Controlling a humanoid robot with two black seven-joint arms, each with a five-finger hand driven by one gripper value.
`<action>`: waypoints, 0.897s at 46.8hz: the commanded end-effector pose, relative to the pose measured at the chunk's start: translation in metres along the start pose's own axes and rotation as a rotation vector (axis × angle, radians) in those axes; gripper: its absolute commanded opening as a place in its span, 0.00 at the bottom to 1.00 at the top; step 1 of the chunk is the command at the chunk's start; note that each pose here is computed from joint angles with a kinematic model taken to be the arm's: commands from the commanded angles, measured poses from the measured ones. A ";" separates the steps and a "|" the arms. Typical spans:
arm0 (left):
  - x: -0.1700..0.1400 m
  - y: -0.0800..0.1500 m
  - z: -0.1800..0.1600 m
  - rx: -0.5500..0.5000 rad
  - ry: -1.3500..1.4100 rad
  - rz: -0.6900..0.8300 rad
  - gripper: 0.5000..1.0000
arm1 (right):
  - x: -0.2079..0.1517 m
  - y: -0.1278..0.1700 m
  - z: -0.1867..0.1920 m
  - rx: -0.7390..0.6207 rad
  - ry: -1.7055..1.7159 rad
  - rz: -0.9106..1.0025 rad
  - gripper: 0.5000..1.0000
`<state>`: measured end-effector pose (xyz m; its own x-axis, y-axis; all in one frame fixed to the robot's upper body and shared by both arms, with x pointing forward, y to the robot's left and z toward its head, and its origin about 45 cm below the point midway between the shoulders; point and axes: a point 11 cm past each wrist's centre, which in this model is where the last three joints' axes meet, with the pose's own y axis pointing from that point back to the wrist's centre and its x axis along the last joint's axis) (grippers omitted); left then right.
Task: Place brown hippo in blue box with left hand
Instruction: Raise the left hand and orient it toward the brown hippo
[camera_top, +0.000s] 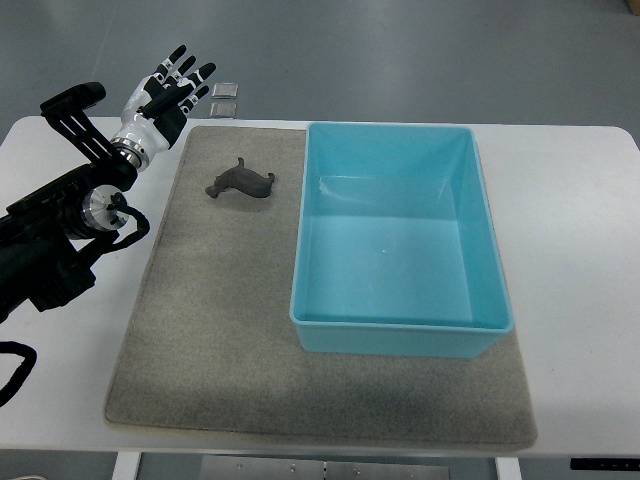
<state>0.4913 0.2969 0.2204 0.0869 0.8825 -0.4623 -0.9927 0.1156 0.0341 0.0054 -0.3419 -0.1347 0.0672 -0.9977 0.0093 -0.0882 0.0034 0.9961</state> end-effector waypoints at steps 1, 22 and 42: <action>-0.003 0.000 -0.004 0.005 0.005 -0.004 1.00 | 0.000 0.000 0.000 0.001 0.000 0.001 0.87; -0.012 -0.002 -0.010 0.012 0.020 -0.017 1.00 | 0.000 0.000 0.000 0.001 0.000 -0.001 0.87; -0.011 0.000 -0.017 0.024 0.020 -0.016 1.00 | 0.000 0.000 0.000 0.001 0.000 0.001 0.87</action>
<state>0.4888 0.2795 0.2108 0.1017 0.8742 -0.4747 -0.9888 0.1411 0.0480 0.0056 -0.3418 -0.1347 0.0675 -0.9977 0.0088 -0.0881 0.0029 0.9961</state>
